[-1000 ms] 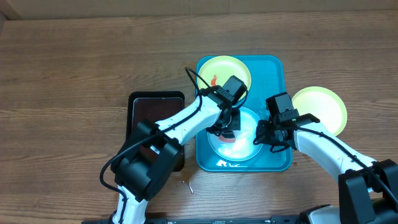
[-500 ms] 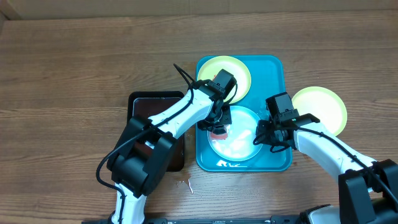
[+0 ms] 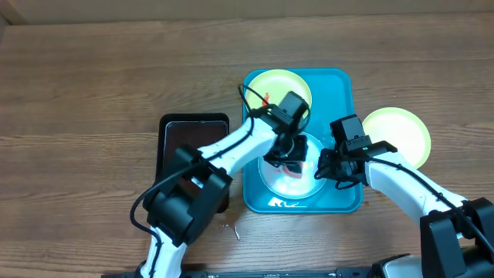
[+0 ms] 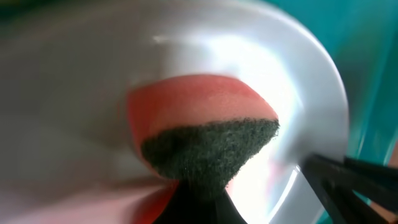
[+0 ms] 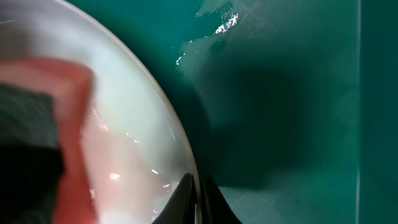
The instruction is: Clean dirty plates on tray and stack at the side
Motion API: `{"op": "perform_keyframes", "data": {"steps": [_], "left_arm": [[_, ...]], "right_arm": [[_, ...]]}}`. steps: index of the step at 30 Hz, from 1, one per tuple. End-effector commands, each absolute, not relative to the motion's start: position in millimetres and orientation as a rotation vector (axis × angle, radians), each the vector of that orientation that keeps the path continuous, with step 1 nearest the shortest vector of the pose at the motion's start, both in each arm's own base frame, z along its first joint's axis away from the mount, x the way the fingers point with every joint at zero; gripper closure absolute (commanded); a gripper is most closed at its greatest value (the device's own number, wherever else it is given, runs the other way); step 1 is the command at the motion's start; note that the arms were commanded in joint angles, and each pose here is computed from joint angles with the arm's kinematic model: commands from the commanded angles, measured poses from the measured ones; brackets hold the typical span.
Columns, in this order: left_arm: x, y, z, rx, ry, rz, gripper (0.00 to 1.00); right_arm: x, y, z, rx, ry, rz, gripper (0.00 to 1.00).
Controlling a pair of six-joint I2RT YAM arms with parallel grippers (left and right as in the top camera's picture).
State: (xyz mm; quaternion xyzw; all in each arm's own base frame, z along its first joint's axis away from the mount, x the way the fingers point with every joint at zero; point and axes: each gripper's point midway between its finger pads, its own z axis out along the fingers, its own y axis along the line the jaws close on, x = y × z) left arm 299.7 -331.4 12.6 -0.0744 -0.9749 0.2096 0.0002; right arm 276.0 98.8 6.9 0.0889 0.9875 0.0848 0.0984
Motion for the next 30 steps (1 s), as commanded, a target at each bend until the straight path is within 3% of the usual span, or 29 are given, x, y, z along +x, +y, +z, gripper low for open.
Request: {"op": "perform_keyframes", "data": {"steps": [1,19,24,30], "left_arm": [[282.5,-334.3,1.2,-0.191,-2.983,0.638,0.96],[342.0,-223.6,18.8,0.054,-3.254,-0.156,0.96],[344.8,-243.9,18.1,-0.133,-3.254,-0.007,0.96],[321.8,-306.0,16.5,-0.255,-3.096,0.492,0.96]], "right_arm": [[269.6,90.1,0.1,0.277,2.937,0.189,0.96],[269.2,89.9,0.0,0.282,2.939,0.188,0.96],[269.0,89.9,0.0,0.282,2.940,0.188,0.96],[269.0,89.9,0.0,0.282,2.940,0.188,0.96]]}}
